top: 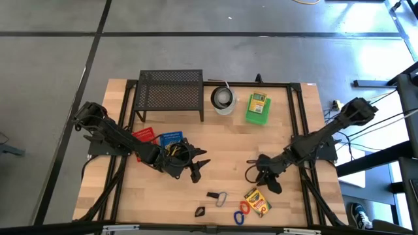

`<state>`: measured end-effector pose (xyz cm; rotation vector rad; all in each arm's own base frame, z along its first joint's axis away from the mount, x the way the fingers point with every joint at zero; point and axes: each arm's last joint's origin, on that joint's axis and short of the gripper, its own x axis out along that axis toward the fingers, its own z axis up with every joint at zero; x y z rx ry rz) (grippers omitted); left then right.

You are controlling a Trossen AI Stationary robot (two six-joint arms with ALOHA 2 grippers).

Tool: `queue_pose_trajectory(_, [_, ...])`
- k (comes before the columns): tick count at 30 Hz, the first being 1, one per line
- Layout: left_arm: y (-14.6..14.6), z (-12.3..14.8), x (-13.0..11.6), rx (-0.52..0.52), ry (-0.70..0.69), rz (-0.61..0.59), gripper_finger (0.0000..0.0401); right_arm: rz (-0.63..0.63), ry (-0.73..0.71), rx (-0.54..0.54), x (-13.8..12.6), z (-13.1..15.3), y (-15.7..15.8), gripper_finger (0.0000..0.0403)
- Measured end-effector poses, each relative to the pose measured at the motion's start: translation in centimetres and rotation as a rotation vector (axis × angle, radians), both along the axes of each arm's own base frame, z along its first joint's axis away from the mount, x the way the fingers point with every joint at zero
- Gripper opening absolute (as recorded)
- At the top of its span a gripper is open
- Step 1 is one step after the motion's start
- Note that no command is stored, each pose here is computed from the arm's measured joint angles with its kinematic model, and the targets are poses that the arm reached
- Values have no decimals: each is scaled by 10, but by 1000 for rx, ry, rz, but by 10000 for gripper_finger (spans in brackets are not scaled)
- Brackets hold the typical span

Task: Pick & Place Office Desk Supplies
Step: Put the yellow crayon box into the green bin

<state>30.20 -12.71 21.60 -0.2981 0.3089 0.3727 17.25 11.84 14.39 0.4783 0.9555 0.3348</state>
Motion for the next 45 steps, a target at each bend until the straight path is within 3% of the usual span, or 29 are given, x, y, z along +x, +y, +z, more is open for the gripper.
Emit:
queue_pose_trajectory(10, [0,0,0,-8,4,-16,185,110,19,-12,12,-28,11,178])
queue_pose_trajectory(19, [-1,0,0,-16,1,-14,185,182,-24,-56,19,-43,16,183])
queue_pose_trajectory(29, [-1,0,0,-15,2,-16,185,216,-22,-19,21,-53,23,132])
queue_pose_trajectory(40, [-1,0,0,-16,3,-20,185,230,-24,-30,21,-56,25,15])
queue_pose_trajectory(45, [-1,0,0,-16,3,-20,185,232,-23,-29,21,-57,25,10])
